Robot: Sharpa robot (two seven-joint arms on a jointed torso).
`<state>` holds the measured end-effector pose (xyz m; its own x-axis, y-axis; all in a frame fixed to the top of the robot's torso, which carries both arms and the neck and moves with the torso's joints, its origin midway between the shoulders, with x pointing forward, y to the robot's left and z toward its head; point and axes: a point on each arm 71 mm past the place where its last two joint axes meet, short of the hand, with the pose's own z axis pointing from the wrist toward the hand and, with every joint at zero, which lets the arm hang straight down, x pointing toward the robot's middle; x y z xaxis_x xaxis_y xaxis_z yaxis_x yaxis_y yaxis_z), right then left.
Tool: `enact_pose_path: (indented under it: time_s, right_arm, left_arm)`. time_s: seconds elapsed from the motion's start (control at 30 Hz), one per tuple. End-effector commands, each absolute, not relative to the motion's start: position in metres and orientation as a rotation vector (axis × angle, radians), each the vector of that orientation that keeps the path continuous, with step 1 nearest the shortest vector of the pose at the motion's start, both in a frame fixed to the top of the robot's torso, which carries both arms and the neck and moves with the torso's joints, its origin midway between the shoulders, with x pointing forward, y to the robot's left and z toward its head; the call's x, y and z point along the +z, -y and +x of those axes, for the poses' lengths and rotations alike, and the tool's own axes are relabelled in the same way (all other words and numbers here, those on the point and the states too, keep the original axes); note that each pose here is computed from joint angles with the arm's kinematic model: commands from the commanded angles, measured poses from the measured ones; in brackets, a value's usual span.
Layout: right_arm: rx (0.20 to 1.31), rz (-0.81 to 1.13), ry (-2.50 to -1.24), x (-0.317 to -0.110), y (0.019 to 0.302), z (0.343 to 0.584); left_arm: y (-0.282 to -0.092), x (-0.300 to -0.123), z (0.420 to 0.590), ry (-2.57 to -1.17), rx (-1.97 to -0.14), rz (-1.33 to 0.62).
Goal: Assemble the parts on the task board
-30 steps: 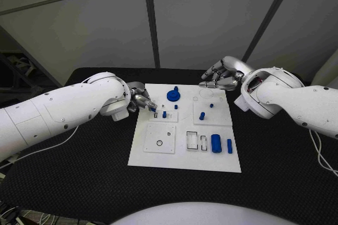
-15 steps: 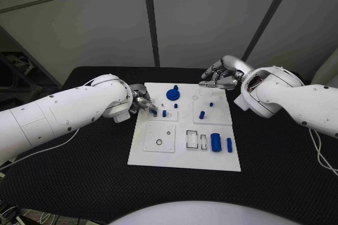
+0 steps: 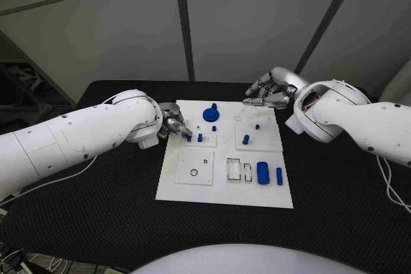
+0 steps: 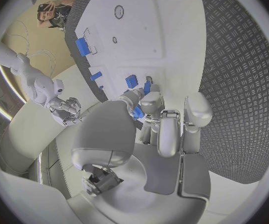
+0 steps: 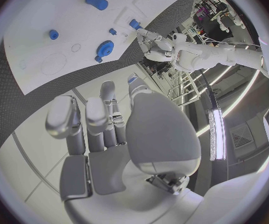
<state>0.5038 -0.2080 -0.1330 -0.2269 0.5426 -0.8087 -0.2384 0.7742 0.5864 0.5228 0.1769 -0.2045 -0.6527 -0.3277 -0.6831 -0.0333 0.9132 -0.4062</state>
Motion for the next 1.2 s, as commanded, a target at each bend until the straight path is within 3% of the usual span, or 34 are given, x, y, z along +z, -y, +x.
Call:
enact_pose_path:
  time_s: [0.03, 1.2]
  right_arm:
    - [0.74, 0.24, -1.658, -0.1324, 0.2075, 0.5041]
    - [0.74, 0.236, -1.666, -0.1332, 0.2064, 0.505]
  left_arm:
    - [-0.1768, -0.208, 0.5209, -2.285, -0.431, -0.227]
    - [-0.1746, -0.2094, 0.521, -2.303, -0.425, -0.201]
